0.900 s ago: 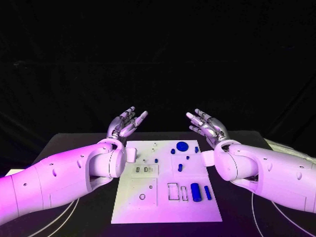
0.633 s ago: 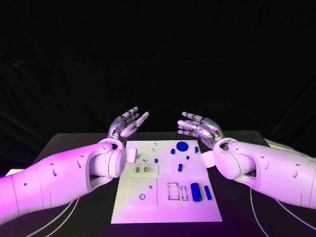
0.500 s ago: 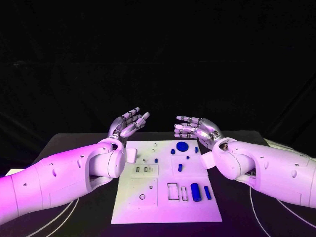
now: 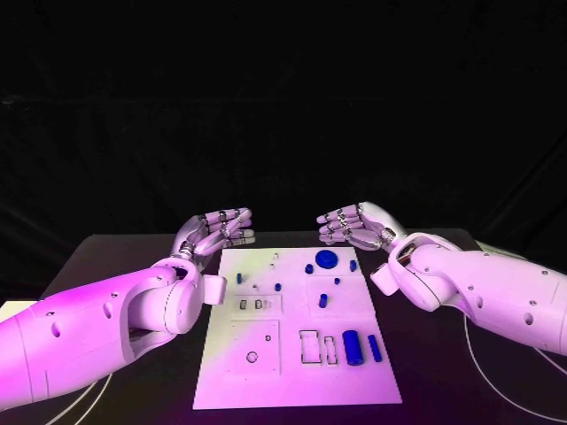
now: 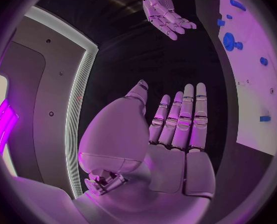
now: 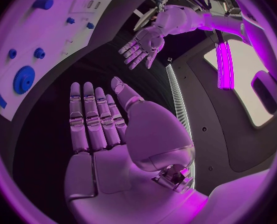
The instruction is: Assemble the parts on the task board
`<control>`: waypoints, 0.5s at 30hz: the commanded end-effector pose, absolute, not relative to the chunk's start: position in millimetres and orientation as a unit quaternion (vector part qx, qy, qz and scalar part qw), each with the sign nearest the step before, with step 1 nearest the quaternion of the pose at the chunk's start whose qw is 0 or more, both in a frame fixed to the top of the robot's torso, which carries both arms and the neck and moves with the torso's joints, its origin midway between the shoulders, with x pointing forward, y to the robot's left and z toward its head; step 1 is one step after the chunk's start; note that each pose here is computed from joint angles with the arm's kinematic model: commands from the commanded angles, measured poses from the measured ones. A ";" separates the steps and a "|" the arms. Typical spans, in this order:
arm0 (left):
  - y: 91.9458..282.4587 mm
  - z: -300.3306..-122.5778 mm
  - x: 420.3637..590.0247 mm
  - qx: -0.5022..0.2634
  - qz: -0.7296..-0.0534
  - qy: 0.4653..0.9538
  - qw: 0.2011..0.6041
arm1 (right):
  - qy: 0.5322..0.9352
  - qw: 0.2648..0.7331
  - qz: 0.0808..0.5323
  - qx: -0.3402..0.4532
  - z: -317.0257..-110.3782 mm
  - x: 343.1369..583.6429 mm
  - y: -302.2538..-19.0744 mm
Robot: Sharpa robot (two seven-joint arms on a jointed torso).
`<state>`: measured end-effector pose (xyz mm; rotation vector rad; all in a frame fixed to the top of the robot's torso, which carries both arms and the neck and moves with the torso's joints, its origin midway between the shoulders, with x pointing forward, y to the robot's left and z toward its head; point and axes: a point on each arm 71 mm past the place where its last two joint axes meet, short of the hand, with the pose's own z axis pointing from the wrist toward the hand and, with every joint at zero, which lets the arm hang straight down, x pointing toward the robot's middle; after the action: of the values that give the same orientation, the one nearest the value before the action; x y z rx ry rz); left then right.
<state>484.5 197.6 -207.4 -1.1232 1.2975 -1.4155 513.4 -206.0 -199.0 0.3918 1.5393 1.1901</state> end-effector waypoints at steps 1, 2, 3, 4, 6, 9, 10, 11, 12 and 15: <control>193.8 -198.7 477.1 -0.435 -0.591 0.526 0.429 | 0.676 0.590 0.438 0.063 -195.2 514.1 -203.9; 193.9 -197.2 475.5 -0.435 -0.593 0.527 0.427 | 0.678 0.594 0.429 0.051 -194.0 514.5 -203.6; 193.9 -195.4 473.5 -0.434 -0.595 0.527 0.425 | 0.681 0.600 0.419 0.036 -192.5 515.0 -203.2; 193.7 -193.4 471.1 -0.433 -0.597 0.528 0.422 | 0.684 0.606 0.405 0.018 -190.9 515.6 -202.5; 193.3 -190.9 467.9 -0.432 -0.600 0.528 0.417 | 0.687 0.614 0.388 -0.005 -188.5 516.4 -201.4; 192.0 -187.1 461.4 -0.435 -0.606 0.529 0.405 | 0.688 0.632 0.353 -0.049 -183.4 517.6 -198.2; 191.4 -186.0 459.4 -0.438 -0.608 0.529 0.399 | 0.690 0.636 0.341 -0.062 -182.0 517.9 -197.2; 190.9 -184.7 457.4 -0.441 -0.609 0.528 0.395 | 0.691 0.639 0.330 -0.074 -180.5 518.4 -196.3; 190.4 -183.2 455.4 -0.444 -0.611 0.526 0.391 | 0.693 0.642 0.317 -0.085 -179.0 519.1 -195.5; 189.2 -176.7 449.4 -0.450 -0.617 0.517 0.387 | 0.698 0.651 0.272 -0.121 -173.0 521.9 -193.0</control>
<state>451.9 191.7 -179.9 -1.1124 1.3272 -1.5337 520.5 -193.9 -171.2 -0.1184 1.5620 0.8156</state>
